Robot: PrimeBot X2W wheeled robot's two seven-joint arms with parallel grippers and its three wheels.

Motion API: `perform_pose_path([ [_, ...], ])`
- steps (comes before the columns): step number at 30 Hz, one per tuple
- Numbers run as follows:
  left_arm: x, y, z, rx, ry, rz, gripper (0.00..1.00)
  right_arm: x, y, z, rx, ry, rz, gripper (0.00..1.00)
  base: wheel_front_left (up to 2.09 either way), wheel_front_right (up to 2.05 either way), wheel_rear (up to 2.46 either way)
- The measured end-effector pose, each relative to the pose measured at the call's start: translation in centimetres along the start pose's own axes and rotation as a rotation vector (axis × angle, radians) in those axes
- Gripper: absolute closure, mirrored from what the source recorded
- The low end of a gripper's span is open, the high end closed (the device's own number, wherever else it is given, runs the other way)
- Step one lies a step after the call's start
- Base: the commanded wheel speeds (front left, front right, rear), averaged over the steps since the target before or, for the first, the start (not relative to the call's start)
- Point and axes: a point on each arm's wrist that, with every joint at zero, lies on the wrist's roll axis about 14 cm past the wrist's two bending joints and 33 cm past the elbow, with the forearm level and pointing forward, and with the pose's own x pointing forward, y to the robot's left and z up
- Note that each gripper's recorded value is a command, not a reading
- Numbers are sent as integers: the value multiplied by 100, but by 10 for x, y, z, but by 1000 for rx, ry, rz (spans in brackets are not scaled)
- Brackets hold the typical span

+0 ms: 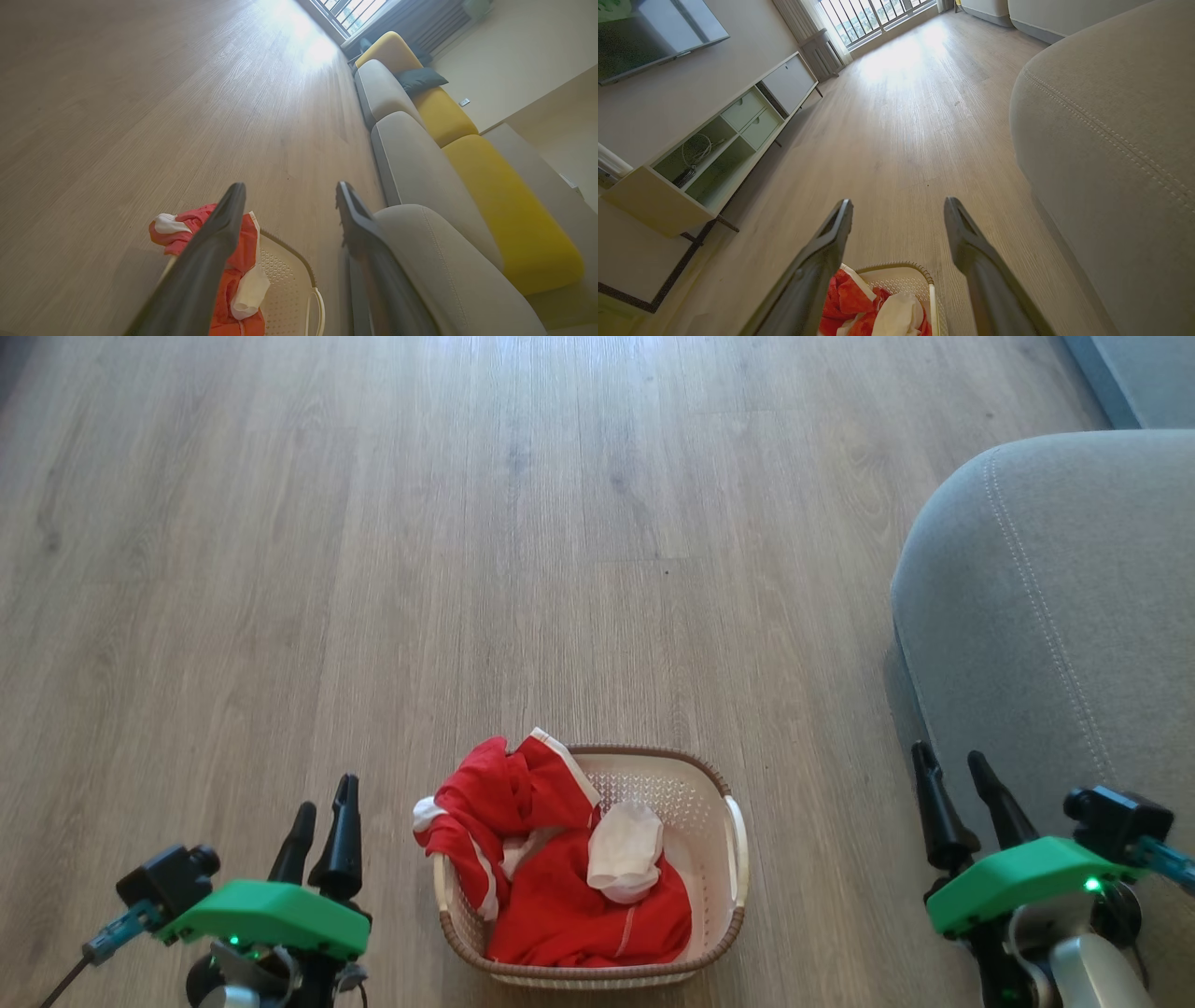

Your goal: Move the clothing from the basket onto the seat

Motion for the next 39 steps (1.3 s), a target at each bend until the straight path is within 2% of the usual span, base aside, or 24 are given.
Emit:
perform_pose_path([
  [16,1,-5,5,167,-36,-15,0,0,6,-11,-193,27,41,0,0,0,0],
  [39,2,-19,8,424,-85,-73,0,1,8,-7,-445,-4,83,0,0,0,0],
])
